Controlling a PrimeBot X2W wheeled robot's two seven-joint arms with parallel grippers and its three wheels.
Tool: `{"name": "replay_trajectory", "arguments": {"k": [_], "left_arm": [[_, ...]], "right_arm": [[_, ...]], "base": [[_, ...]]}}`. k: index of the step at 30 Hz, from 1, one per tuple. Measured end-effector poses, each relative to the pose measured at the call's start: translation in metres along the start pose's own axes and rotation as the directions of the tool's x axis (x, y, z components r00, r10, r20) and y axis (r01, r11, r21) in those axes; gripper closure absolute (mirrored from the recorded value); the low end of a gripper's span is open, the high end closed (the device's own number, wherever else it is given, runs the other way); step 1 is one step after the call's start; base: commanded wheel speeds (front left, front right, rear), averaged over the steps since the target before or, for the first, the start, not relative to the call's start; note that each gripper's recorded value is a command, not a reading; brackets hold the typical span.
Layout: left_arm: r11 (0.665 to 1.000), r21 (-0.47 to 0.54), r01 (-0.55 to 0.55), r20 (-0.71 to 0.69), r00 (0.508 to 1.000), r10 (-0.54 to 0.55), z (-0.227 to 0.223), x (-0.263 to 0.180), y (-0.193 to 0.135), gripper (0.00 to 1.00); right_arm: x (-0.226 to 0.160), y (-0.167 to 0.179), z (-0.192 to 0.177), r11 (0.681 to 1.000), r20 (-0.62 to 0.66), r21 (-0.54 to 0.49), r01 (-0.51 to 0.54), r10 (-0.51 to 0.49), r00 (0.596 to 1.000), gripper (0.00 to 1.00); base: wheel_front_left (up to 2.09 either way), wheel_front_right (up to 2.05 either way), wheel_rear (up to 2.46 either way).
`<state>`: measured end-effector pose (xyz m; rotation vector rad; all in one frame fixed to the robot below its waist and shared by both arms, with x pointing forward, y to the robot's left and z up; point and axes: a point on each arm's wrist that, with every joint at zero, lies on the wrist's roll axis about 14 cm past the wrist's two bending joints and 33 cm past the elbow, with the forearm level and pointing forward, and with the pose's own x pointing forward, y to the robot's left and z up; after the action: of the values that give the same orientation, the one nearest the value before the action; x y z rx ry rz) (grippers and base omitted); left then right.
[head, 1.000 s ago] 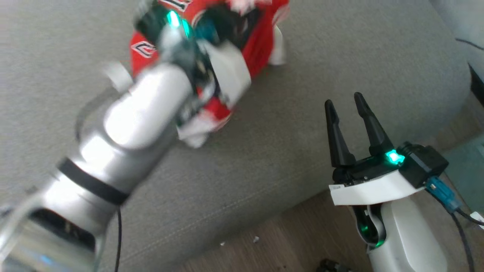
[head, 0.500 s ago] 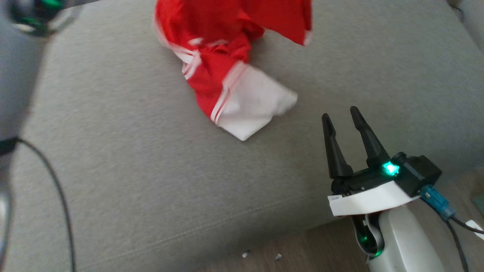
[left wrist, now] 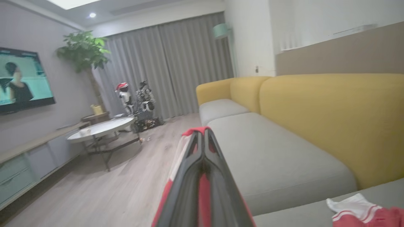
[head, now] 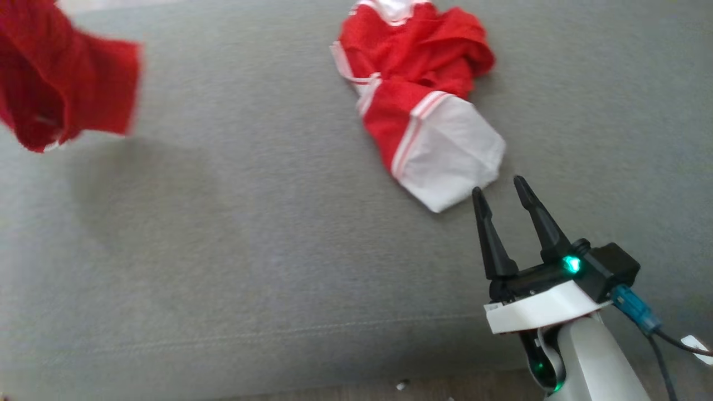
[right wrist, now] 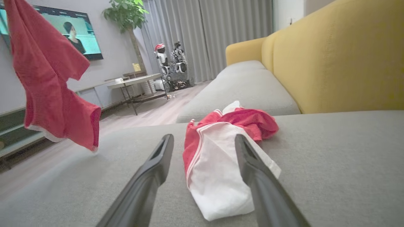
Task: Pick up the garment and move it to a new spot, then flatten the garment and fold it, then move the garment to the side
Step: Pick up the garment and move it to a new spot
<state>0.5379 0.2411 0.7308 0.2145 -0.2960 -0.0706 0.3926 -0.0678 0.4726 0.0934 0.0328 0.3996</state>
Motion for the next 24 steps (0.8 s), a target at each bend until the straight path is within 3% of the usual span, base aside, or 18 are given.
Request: {"name": "replay_trajectory", "arguments": {"k": [5, 8, 18, 19, 20, 21, 24], "left_arm": [[0.992, -0.021, -0.124, -0.062, 0.991, 0.123, -0.035, -0.028, 0.048, 1.00], [0.986, 0.016, -0.164, -0.126, 0.978, 0.164, -0.067, -0.041, 0.064, 1.00], [0.965, 0.055, -0.257, -0.412, 0.874, 0.256, -0.195, -0.092, 0.072, 1.00], [0.962, 0.048, -0.268, -0.440, 0.859, 0.262, -0.208, -0.098, 0.069, 0.78], [0.959, 0.033, -0.281, -0.470, 0.843, 0.263, -0.221, -0.103, 0.065, 0.35], [0.956, 0.014, -0.293, -0.493, 0.830, 0.261, -0.231, -0.107, 0.059, 0.00], [0.949, -0.030, -0.313, -0.511, 0.821, 0.255, -0.246, -0.109, 0.045, 0.00]], "right_arm": [[0.010, 0.016, -0.007, 0.998, -0.017, 0.000, -0.056, 0.056, 0.998, 0.00], [0.014, 0.020, -0.015, 0.997, -0.036, 0.000, -0.075, 0.075, 0.997, 0.00], [0.017, 0.019, -0.040, 0.997, -0.100, -0.001, -0.082, 0.081, 0.992, 0.00], [0.017, 0.017, -0.041, 0.997, -0.105, -0.002, -0.079, 0.078, 0.991, 0.00], [0.017, 0.016, -0.043, 0.997, -0.108, -0.001, -0.076, 0.075, 0.991, 0.00], [0.017, 0.014, -0.043, 0.998, -0.109, -0.001, -0.070, 0.070, 0.992, 0.00], [0.018, 0.007, -0.042, 0.999, -0.105, -0.007, -0.052, 0.051, 0.993, 0.00]], "base": [[0.00, 0.00, 0.00], [0.00, 0.00, 0.00], [0.00, 0.00, 0.00], [0.00, 0.00, 0.00], [0.00, 0.00, 0.00], [0.00, 0.00, 0.00], [0.00, 0.00, 0.00]]}}
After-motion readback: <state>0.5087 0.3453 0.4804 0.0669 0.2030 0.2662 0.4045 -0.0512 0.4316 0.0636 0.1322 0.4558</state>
